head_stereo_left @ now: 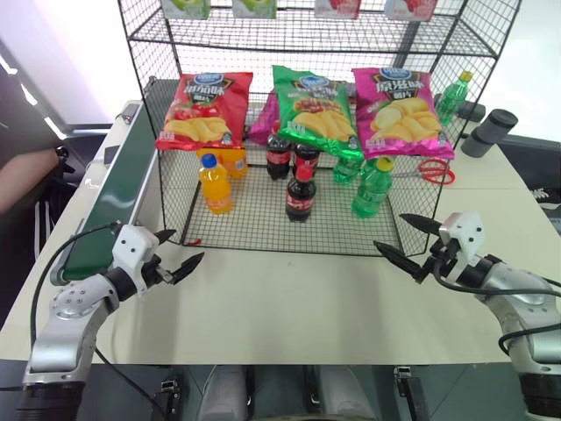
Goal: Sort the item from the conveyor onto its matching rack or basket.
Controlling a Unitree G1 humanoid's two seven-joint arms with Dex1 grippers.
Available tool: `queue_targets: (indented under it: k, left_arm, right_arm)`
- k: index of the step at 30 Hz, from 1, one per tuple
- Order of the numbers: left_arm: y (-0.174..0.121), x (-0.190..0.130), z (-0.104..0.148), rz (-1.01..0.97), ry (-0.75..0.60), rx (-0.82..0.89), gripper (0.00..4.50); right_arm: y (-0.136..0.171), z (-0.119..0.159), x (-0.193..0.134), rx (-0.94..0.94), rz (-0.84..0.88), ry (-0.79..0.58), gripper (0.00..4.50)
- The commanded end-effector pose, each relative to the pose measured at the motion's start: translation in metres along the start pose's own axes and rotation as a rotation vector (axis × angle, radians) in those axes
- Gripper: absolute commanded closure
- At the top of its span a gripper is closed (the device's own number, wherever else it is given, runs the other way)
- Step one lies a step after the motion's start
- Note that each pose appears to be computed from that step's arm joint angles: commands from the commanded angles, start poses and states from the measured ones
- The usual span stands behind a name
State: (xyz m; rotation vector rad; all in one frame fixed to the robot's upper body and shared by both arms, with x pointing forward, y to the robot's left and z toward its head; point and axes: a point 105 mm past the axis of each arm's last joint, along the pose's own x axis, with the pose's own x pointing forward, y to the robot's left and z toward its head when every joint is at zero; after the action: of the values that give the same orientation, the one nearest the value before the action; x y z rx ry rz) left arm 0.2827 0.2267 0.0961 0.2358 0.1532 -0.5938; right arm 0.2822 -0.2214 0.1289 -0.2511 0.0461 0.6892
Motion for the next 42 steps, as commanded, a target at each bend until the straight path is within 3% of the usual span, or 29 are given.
queue_targets:
  k: [1,42]
  left_arm:
    - [0.0028,-0.004,0.0087,0.003,-0.018,0.016,0.0]
    - [0.0033,-0.0029,0.0076,0.033,-0.033,-0.012,0.0]
  right_arm:
    - [-0.0007,0.0116,-0.0025,-0.027,-0.002,-0.035,0.06]
    - [0.0015,0.0058,0.005,-0.018,0.024,-0.035,0.06]
